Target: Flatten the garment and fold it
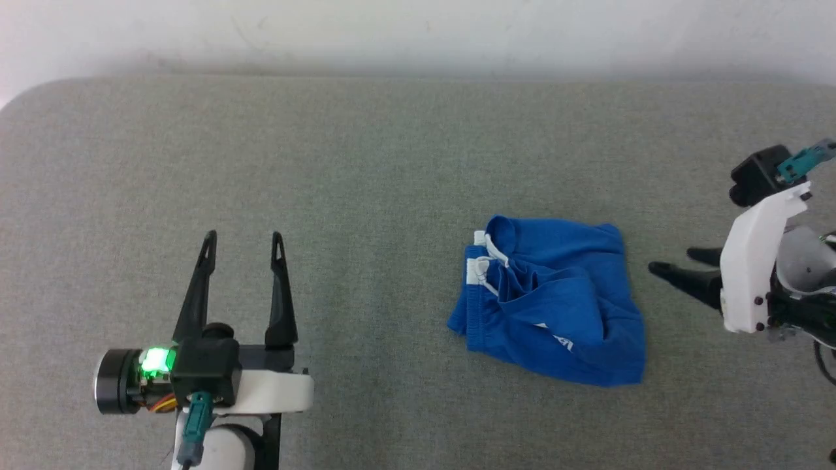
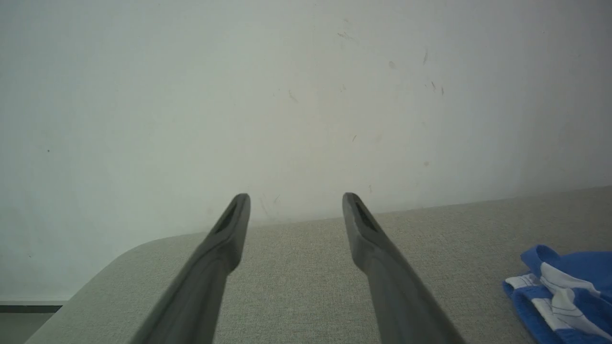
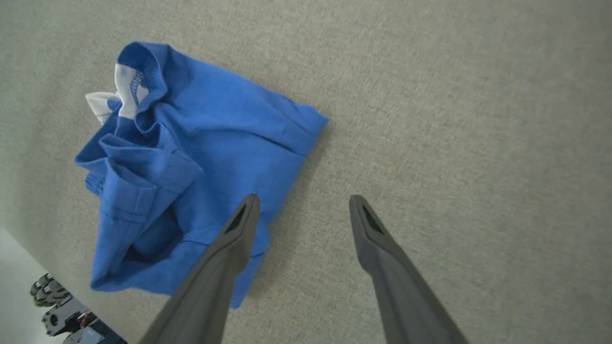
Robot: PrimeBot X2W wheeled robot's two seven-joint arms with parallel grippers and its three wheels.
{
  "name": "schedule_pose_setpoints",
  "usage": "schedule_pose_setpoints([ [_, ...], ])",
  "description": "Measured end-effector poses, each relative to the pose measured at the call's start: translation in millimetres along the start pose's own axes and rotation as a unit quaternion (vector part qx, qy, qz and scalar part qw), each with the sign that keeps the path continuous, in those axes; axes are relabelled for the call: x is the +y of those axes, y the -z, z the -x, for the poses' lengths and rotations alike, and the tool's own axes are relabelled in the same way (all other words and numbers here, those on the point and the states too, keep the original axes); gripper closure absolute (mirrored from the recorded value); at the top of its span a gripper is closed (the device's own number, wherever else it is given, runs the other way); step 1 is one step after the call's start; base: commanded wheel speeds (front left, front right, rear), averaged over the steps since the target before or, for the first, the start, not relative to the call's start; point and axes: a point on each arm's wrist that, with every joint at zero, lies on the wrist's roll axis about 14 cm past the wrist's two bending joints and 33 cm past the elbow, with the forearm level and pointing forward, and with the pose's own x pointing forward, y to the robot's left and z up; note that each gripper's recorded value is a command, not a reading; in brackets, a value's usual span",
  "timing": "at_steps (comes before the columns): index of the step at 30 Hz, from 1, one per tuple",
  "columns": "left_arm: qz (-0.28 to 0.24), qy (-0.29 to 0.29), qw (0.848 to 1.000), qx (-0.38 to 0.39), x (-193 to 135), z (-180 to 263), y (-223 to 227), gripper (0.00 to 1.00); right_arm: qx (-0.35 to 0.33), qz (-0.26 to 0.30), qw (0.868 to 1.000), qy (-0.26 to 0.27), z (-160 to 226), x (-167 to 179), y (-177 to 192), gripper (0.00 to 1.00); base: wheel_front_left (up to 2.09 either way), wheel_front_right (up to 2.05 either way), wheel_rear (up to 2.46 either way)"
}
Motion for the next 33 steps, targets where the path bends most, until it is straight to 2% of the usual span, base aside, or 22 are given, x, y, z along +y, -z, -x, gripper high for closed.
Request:
schedule_pose_setpoints([
  [4,0.000,-0.002,1.000,0.004,0,-8,6,0.00,0.055,-0.039,0.997,-0.038,-25,10,25,0.00,0.00,0.00,0.00],
  [10,-0.004,-0.005,1.000,0.016,-1,-15,17,0.00,0.085,-0.064,0.992,-0.074,-63,32,48,0.00,0.00,0.00,0.00],
  [15,-0.006,-0.007,1.000,0.027,0,-15,25,0.00,0.108,-0.033,0.990,-0.082,-81,39,60,0.00,0.00,0.00,0.00],
  [16,-0.007,-0.008,1.000,0.030,0,-15,26,0.00,0.108,-0.024,0.990,-0.083,-83,40,60,0.28,0.00,0.00,0.00],
  [17,-0.008,-0.009,0.999,0.032,1,-15,28,0.00,0.103,-0.019,0.991,-0.084,-84,41,58,1.00,0.00,0.00,0.00],
  [25,-0.005,-0.004,1.000,0.028,-3,-17,27,0.00,0.023,0.032,0.995,-0.093,-76,52,34,1.00,0.00,0.00,0.00],
  [29,-0.002,0.002,1.000,0.023,-8,-20,25,0.00,-0.035,0.083,0.992,-0.090,-50,54,3,1.00,0.00,0.00,0.00],
  [33,0.002,0.020,1.000,0.011,-18,-27,21,0.00,-0.061,0.132,0.988,-0.050,-16,33,-14,1.00,0.00,0.00,0.00],
])
